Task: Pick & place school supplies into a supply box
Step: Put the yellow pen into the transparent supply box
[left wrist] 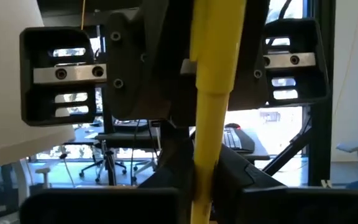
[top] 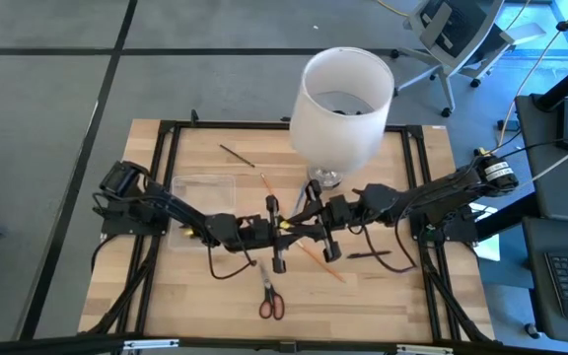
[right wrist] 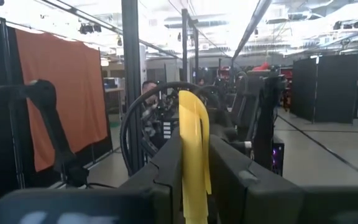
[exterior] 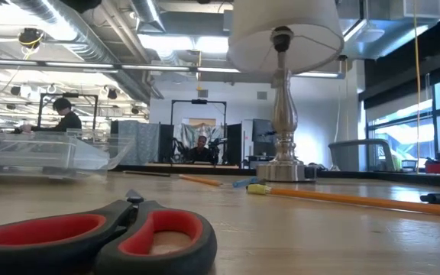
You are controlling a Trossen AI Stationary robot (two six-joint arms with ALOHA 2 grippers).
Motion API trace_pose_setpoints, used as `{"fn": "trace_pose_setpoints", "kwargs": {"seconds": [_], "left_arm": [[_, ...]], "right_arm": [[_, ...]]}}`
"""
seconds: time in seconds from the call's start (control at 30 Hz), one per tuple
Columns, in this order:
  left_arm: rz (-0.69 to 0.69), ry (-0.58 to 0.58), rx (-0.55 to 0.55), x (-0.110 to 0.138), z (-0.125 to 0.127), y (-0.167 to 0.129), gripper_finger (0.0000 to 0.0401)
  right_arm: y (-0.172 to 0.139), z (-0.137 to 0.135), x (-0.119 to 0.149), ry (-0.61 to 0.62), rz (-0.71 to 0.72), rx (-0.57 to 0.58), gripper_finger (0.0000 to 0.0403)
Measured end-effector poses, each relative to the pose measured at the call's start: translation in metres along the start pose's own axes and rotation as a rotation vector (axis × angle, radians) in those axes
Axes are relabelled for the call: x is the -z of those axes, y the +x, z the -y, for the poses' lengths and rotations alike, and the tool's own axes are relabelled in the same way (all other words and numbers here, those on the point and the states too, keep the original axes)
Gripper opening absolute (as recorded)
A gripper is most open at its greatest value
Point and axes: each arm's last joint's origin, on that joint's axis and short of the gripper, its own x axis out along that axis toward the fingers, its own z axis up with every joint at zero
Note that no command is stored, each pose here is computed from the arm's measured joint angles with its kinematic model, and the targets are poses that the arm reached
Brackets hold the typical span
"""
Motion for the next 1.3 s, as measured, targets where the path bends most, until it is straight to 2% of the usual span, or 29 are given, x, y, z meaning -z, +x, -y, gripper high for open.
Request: {"fn": "trace_pose_setpoints", "kwargs": {"seconds": [0.33, 0.47, 0.6, 0.73, 0.83, 1.0, 1.17, 1.3], "left_arm": [[-0.048, 0.041, -0.080, -0.003, 0.007, -0.006, 0.0019], [-0.064, 0.035, -0.109, -0.003, 0.009, -0.008, 0.0018], [-0.107, 0.048, -0.169, -0.001, 0.013, -0.012, 0.0018], [-0.216, 0.068, -0.217, -0.005, 0.014, -0.020, 0.0018], [-0.345, 0.038, -0.226, -0.011, 0.009, -0.029, 0.0018], [-0.622, -0.135, -0.188, -0.023, -0.011, -0.057, 0.0018], [-1.038, -0.356, -0.212, -0.024, -0.034, -0.096, 0.0018], [-1.395, -0.466, -0.333, -0.018, -0.048, -0.125, 0.0018]], "right_arm": [[0.000, 0.000, 0.001, -0.008, -0.012, -0.024, 0.0079], [-0.003, -0.001, 0.000, -0.006, -0.056, -0.029, 0.0115], [-0.012, 0.000, -0.003, 0.002, -0.172, -0.023, 0.0161], [-0.029, -0.001, -0.012, 0.001, -0.286, -0.021, 0.0192], [-0.042, -0.002, -0.021, 0.026, -0.355, -0.016, 0.0202], [-0.064, -0.002, -0.026, 0.106, -0.502, 0.010, 0.0205], [-0.077, -0.002, -0.017, 0.162, -0.663, 0.042, 0.0205], [-0.078, -0.002, -0.005, 0.173, -0.758, 0.056, 0.0205]]}}
